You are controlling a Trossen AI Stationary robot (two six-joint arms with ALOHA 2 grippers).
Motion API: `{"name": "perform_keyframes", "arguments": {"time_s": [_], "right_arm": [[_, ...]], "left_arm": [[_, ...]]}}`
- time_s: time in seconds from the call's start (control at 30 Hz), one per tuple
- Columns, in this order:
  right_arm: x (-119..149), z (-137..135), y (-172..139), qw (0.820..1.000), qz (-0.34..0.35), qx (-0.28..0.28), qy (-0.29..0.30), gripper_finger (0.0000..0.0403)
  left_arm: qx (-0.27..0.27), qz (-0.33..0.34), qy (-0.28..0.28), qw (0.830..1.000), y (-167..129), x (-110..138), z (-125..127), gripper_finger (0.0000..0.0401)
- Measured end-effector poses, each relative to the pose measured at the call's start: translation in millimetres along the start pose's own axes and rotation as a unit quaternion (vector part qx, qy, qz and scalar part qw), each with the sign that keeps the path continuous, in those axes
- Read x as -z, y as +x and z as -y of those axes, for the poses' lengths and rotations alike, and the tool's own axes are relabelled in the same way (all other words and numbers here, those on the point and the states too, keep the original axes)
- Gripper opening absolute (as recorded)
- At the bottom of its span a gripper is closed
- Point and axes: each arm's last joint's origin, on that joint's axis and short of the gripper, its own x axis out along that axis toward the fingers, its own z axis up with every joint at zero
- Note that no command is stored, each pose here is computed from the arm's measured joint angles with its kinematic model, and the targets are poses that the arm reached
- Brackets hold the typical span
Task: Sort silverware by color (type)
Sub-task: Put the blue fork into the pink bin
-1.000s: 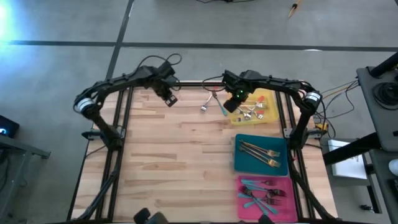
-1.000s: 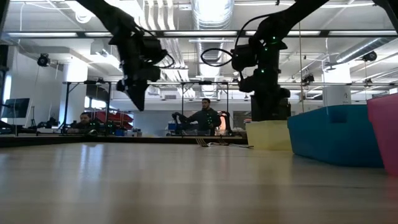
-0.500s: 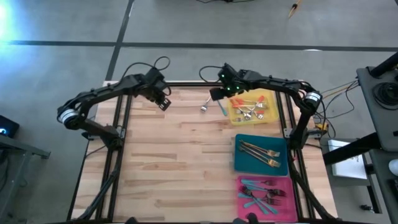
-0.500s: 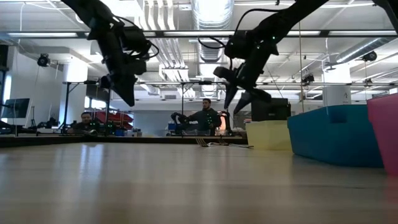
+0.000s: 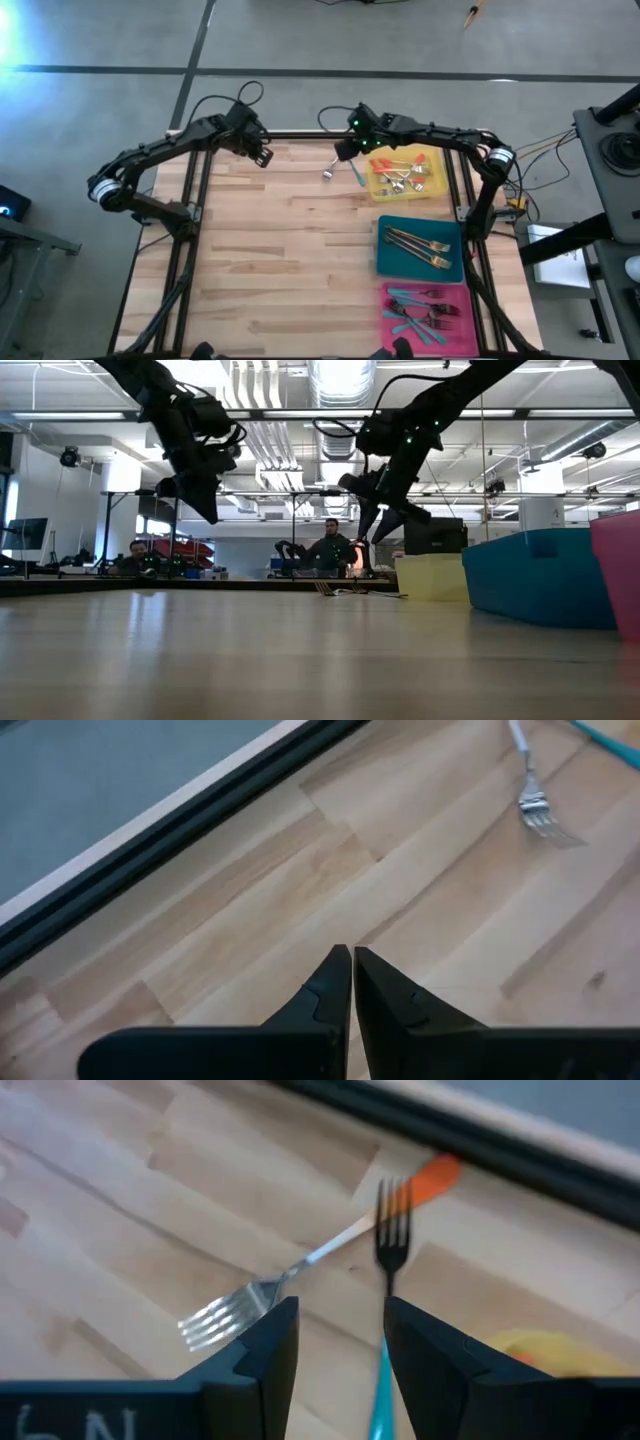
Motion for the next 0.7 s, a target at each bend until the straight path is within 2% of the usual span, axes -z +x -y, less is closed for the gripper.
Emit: {"name": "perform_keyframes", "arguments": {"time_s": [0.2, 0.3, 0.53, 0.7], "right_arm": [[5.3, -9.7, 18.2, 1.000, -0.028, 0.007, -0.009, 0.0139], [3.2, -9.3, 25.3, 0.998, -0.046, 0.022, 0.029, 0.0139], [-6.0, -20.8, 39.7, 0.998, -0.052, 0.022, 0.038, 0.0139], [-7.7, -21.6, 57.2, 0.992, -0.100, 0.064, 0.034, 0.0139]], "left_arm": [[-0.016, 0.003, -0.003, 1.000, -0.4, -1.8, -14.7, 0.0000], [-0.024, 0.003, -0.002, 1.000, -0.8, -2.5, -22.8, 0.0000], [-0.035, 0.002, 0.028, 0.999, -1.9, -2.9, -37.4, 0.0000], [-0.045, 0.002, 0.040, 0.998, -2.8, -3.0, -47.6, 0.0000]]}}
